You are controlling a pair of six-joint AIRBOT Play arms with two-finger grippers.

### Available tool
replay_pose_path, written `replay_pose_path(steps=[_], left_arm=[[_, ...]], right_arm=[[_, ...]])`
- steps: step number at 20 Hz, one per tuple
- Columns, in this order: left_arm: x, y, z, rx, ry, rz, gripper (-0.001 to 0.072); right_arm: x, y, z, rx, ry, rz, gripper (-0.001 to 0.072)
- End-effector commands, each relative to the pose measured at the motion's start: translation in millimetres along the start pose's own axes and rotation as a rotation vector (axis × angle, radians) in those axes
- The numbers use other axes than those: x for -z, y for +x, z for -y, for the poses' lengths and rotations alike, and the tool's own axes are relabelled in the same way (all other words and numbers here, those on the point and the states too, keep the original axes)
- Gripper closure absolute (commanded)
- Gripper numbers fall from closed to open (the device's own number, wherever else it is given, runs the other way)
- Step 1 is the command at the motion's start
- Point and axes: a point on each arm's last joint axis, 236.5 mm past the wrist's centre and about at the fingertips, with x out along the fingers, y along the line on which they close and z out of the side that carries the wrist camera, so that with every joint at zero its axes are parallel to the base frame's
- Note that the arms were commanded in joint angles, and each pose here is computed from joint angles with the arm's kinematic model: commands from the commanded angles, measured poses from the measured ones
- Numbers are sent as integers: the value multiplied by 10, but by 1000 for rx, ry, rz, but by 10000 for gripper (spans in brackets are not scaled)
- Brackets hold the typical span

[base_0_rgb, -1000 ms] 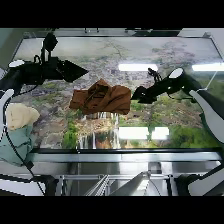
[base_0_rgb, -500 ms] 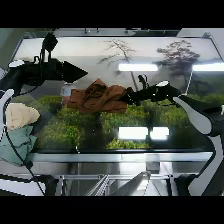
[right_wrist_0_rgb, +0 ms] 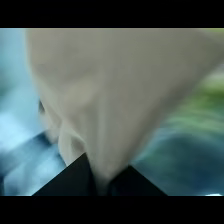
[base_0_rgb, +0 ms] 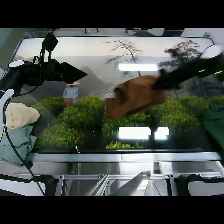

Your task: Fold the shirts.

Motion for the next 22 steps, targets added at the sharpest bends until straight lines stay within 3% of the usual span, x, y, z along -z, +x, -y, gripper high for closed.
replay_pose_path(steps=[1,6,9,14,18,22], left_arm=[[20,30,13,6,6,-10,704],[41,212,1,6,5,-28,704],[100,365,21,19,4,-57,704],[156,580,21,22,4,-84,704],[145,634,0,14,3,-79,704],[64,586,-58,-11,4,-45,703]], right_arm=[[-129,-1909,740,424,195,406,690],[-378,-2633,794,308,192,659,690],[-493,-2897,1312,333,287,761,690],[-67,-3249,2273,402,536,791,690],[-257,-3513,2140,293,455,928,690],[89,-3263,2246,335,566,767,690]])
